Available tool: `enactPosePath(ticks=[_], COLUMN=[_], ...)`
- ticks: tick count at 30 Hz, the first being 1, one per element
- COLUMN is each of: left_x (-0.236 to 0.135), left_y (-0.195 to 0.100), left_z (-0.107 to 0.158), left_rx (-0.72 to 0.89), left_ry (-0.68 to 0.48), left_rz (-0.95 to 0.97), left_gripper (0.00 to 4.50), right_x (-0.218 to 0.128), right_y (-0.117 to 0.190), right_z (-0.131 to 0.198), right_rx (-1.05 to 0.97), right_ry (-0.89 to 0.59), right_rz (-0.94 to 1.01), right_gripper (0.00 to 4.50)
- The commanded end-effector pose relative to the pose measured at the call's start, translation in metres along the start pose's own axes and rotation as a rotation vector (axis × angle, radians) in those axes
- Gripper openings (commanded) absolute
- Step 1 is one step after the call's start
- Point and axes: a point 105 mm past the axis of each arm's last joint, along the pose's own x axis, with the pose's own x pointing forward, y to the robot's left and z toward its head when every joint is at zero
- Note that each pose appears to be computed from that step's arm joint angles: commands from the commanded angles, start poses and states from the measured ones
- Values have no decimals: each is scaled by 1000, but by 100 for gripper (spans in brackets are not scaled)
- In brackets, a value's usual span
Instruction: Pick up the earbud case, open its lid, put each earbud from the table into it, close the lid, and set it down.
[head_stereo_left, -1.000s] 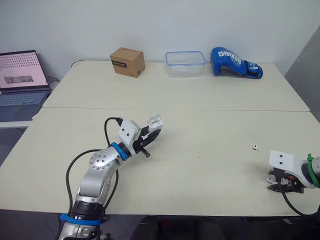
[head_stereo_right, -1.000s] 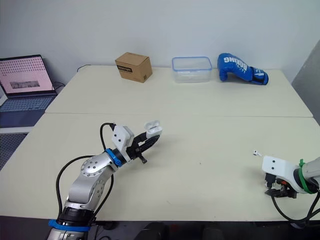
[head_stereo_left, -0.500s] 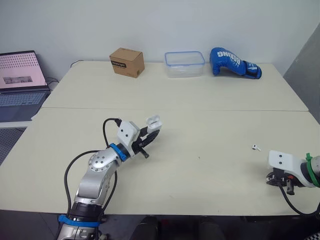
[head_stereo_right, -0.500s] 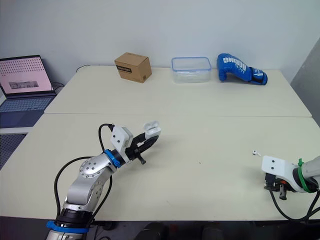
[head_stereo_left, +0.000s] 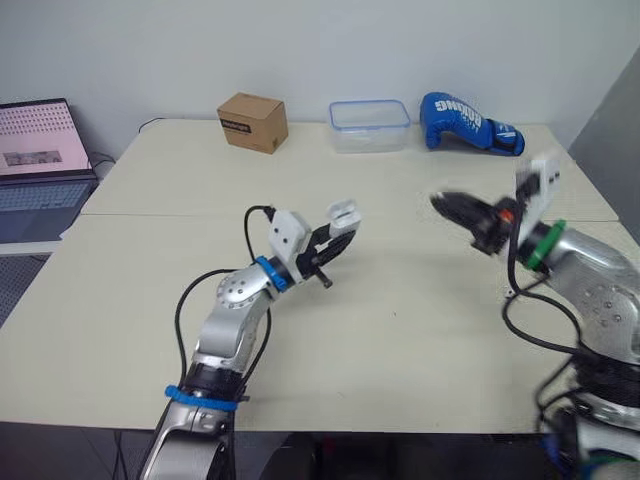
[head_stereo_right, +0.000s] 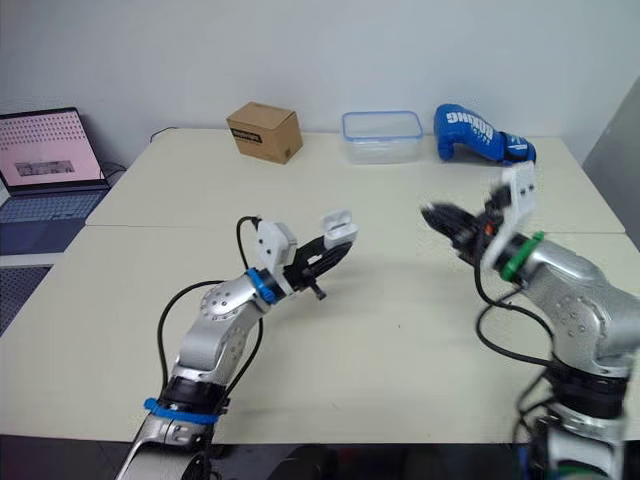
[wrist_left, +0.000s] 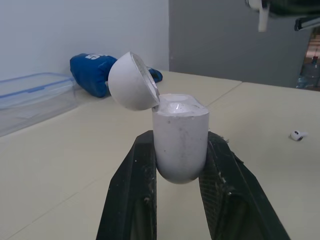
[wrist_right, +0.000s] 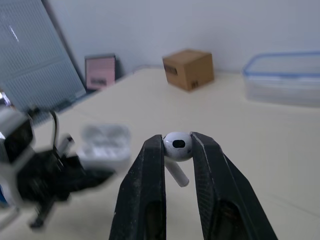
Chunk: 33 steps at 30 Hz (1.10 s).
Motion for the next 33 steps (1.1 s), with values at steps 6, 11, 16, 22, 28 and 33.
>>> enactPosePath(ticks=[6, 11, 16, 22, 28, 33], left_x=[31, 36, 37, 36, 37, 39], left_y=[-7, -11, -11, -11, -12, -13], left_z=[24, 25, 27, 29, 32, 32], left_rx=[13, 8, 8, 15, 17, 18], left_ry=[-111, -124, -133, -140, -144, -146], left_rz=[-28, -31, -23, -21, -24, -26], left_gripper=[74, 74, 74, 74, 74, 74], right_x=[27, 35, 41, 42, 45, 47], right_y=[23, 28, 31, 30, 31, 31], right_z=[-3, -5, -8, -24, -29, -32], right_rx=[105, 124, 124, 106, 107, 110], right_ry=[-88, -105, -102, -45, -33, -27], right_rz=[-31, -24, -11, -15, -13, -16], right_gripper=[39, 39, 39, 39, 39, 39])
